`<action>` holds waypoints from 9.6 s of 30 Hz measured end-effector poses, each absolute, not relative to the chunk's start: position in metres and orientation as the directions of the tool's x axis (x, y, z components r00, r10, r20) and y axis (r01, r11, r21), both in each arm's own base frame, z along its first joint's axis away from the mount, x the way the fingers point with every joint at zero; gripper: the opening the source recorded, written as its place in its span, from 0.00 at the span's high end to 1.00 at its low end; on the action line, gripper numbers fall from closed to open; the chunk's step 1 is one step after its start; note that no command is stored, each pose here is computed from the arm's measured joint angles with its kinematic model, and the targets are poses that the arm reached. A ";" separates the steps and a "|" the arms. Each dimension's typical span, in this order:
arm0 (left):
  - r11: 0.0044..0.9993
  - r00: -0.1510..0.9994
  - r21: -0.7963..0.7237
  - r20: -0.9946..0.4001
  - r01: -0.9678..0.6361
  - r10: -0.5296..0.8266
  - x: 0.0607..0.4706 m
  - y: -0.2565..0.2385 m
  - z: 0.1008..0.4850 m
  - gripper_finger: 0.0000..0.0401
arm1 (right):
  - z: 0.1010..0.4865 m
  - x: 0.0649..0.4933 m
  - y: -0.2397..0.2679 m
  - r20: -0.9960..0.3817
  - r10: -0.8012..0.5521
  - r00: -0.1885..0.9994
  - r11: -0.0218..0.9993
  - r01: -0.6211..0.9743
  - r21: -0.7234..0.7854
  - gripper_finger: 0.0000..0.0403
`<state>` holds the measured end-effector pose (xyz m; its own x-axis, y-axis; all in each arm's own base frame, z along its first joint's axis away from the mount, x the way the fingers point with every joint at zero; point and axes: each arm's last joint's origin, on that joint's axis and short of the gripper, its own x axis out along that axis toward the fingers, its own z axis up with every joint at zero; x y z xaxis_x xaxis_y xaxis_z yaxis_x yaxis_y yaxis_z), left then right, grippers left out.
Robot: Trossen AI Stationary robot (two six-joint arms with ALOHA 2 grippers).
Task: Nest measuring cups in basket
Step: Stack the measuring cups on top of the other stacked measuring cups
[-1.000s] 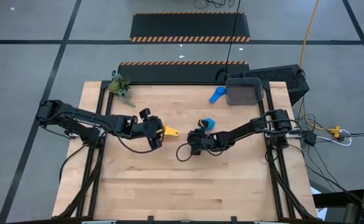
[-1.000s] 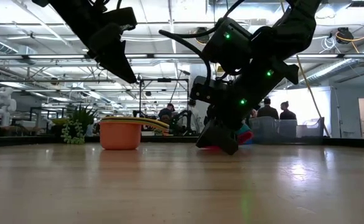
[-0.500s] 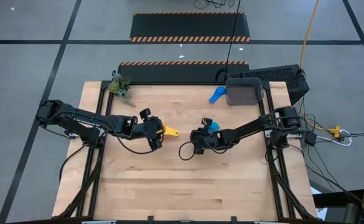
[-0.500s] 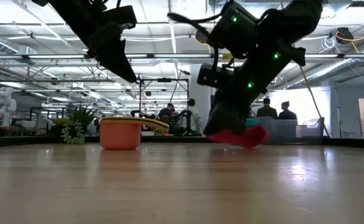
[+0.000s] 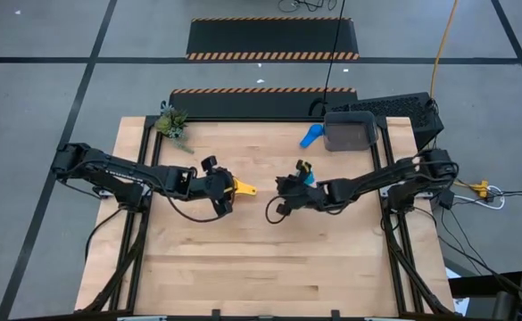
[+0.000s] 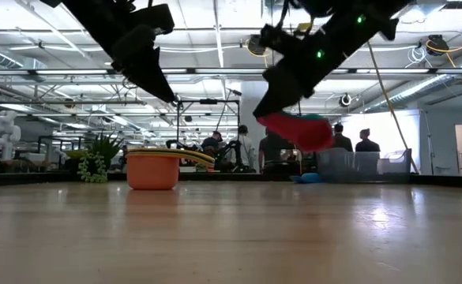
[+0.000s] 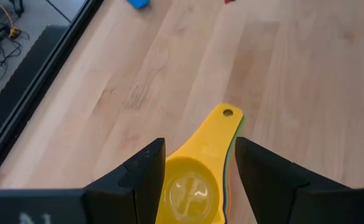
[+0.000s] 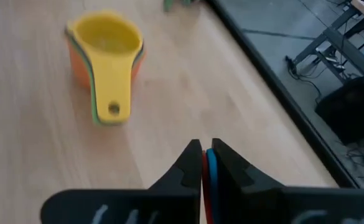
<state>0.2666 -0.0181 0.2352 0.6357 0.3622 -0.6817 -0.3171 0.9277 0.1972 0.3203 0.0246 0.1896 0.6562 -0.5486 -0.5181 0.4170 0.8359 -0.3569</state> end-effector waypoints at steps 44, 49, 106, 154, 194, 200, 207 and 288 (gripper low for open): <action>0.503 0.947 0.837 0.052 -0.215 0.318 0.347 -0.110 0.223 0.19 | 0.284 0.252 0.024 0.581 -0.293 0.759 0.939 0.114 0.324 0.99; 0.354 0.936 0.912 0.078 -0.205 0.342 0.362 -0.106 0.228 0.20 | 0.287 0.253 0.025 0.610 -0.277 0.742 0.939 0.074 0.336 0.99; 0.131 0.812 0.880 0.353 -0.457 0.464 0.428 -0.007 0.244 0.68 | 0.300 0.256 0.009 0.606 -0.443 0.660 0.880 0.191 0.435 0.98; 0.654 0.721 0.708 -0.597 0.266 0.353 0.277 -0.082 0.309 0.95 | 0.321 0.213 0.072 0.380 -0.314 0.870 0.949 0.271 0.163 0.40; 0.713 0.420 0.380 -0.898 0.589 0.132 0.256 0.007 0.208 0.92 | 0.313 0.203 0.090 0.264 -0.205 0.942 0.978 0.203 0.035 0.40; 0.745 0.429 0.351 -0.898 0.568 0.097 0.257 0.019 0.209 0.92 | 0.313 0.203 0.090 0.264 -0.206 0.942 0.978 0.203 0.038 0.40; 0.759 0.434 0.336 -0.898 0.558 0.078 0.257 0.022 0.209 0.91 | 0.313 0.203 0.090 0.264 -0.205 0.942 0.979 0.202 0.039 0.40; 0.998 0.654 -0.019 -0.756 -0.062 0.026 0.234 0.003 0.253 0.71 | 0.221 0.362 -0.022 -0.584 -0.438 0.684 0.885 0.443 -0.144 0.45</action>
